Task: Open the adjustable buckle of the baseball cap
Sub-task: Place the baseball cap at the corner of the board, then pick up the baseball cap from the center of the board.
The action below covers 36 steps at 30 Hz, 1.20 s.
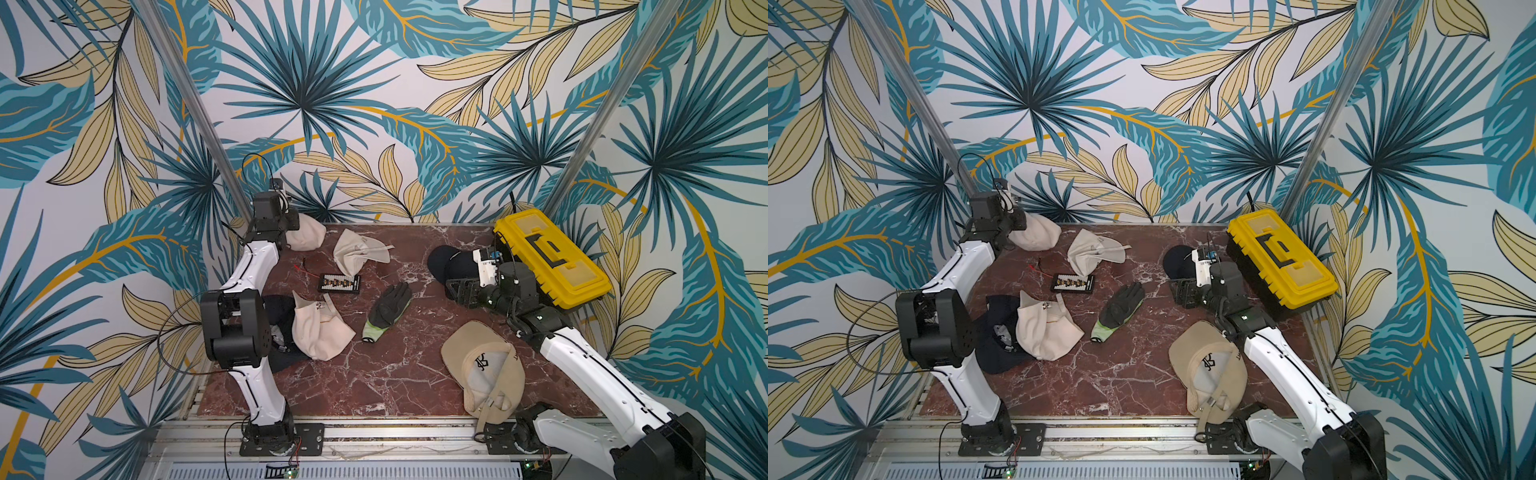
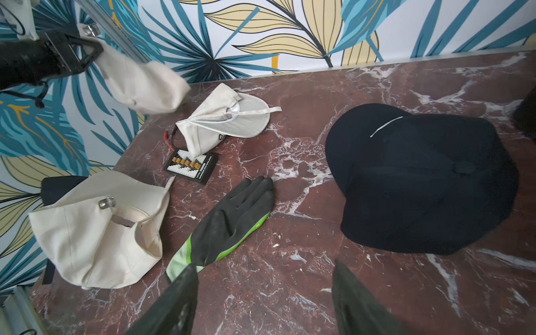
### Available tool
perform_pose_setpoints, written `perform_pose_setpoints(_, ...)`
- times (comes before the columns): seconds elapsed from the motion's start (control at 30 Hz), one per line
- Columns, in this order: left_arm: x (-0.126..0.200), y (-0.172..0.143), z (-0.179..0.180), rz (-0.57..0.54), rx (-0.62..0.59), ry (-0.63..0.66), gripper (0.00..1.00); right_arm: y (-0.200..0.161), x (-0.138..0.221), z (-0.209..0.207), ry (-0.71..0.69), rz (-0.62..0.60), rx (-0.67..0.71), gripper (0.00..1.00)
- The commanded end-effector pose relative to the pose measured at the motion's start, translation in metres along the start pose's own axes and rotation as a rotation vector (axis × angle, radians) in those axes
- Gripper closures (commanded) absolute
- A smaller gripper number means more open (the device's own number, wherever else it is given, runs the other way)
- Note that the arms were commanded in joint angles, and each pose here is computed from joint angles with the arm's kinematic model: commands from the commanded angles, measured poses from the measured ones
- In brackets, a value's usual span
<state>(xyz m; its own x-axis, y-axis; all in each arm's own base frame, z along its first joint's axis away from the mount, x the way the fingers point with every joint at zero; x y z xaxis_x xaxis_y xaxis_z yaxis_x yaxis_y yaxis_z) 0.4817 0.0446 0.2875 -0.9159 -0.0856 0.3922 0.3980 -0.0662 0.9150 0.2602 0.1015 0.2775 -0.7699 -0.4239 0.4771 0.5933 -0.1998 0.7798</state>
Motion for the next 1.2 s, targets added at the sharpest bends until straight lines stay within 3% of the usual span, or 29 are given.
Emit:
perform_pose_setpoints(0.0,0.005,-0.013,-0.010,0.012,0.012,-0.062,0.65,-0.006,-0.004,-0.011,-0.110,0.033,-0.032,0.27)
perform_pose_setpoints(0.07,0.008,-0.022,-0.009,0.020,0.049,-0.034,0.54,-0.005,-0.003,-0.013,-0.144,0.024,-0.050,0.25)
perform_pose_setpoints(0.1,0.010,-0.024,-0.009,0.021,0.070,-0.024,0.16,-0.006,-0.003,-0.015,-0.155,0.025,-0.053,0.25)
perform_pose_setpoints(0.13,0.013,-0.023,-0.009,0.018,0.086,-0.024,0.00,-0.006,-0.003,-0.015,-0.153,0.029,-0.056,0.23)
perform_pose_setpoints(0.3,0.044,-0.004,-0.020,-0.047,0.094,-0.122,0.01,-0.003,-0.003,-0.026,-0.188,0.049,-0.109,0.16)
perform_pose_setpoints(0.4,0.069,0.014,-0.042,-0.112,0.041,-0.189,0.01,0.002,-0.005,-0.041,-0.214,0.058,-0.182,0.12)
perform_pose_setpoints(0.43,0.077,0.019,-0.054,-0.130,0.014,-0.207,0.01,0.004,-0.006,-0.047,-0.223,0.059,-0.204,0.05)
perform_pose_setpoints(0.57,0.099,0.029,-0.090,-0.166,-0.007,-0.313,0.01,0.012,-0.010,-0.066,-0.243,0.043,-0.277,0.04)
perform_pose_setpoints(0.9,0.136,0.016,-0.174,-0.133,-0.003,-0.621,0.01,0.021,-0.016,-0.114,-0.413,-0.015,-0.393,0.04)
perform_pose_setpoints(1.03,0.142,0.005,-0.200,-0.087,0.014,-0.717,0.01,0.023,-0.032,-0.123,-0.427,-0.004,-0.415,0.04)
perform_pose_setpoints(1.17,0.146,-0.004,-0.219,-0.043,0.024,-0.807,0.00,0.033,-0.056,-0.127,-0.351,0.007,-0.418,0.06)
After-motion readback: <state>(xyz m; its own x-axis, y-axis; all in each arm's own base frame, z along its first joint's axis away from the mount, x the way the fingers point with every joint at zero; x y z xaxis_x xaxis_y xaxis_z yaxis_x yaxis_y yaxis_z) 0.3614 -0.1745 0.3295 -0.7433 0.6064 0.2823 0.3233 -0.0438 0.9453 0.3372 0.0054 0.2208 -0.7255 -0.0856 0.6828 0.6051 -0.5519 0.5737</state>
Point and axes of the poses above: each gripper's point midway between its finger pads, its own x axis back along the fingers, its own z axis along the line the jaws close on, y = z × x, the point moved 10 cm from there along x, back along the fingers, and after that the axes turned 5 degrees about -x, right-handed, at the moved point
